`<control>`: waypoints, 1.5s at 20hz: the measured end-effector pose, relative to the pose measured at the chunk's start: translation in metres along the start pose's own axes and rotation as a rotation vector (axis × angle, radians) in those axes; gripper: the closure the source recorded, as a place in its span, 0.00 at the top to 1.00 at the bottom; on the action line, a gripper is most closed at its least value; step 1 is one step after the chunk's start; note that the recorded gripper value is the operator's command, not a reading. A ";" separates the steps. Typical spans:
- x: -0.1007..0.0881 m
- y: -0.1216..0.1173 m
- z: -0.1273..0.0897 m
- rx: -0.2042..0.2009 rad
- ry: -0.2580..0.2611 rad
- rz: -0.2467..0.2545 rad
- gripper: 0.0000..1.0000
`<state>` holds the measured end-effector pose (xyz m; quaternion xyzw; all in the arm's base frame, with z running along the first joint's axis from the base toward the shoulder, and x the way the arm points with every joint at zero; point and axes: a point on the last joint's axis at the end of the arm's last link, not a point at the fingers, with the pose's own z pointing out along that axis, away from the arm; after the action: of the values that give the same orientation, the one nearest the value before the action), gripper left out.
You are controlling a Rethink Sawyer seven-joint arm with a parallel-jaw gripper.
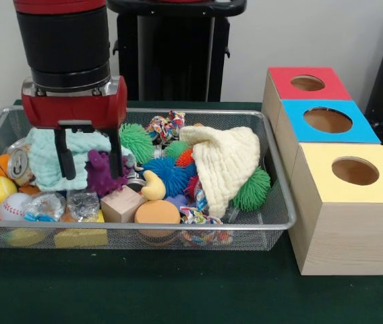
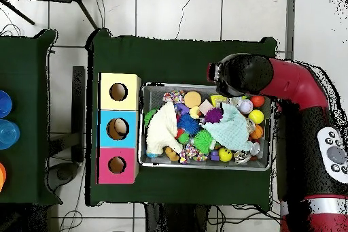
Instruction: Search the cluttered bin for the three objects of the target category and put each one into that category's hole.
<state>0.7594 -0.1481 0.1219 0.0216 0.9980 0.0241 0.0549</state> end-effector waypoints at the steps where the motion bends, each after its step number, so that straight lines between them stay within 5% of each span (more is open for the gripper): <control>1: 0.001 0.000 0.001 0.001 0.000 -0.001 1.00; 30: 0.019 0.002 0.032 -0.015 0.006 -0.025 1.00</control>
<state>0.7442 -0.1433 0.0881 0.0087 0.9981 0.0310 0.0524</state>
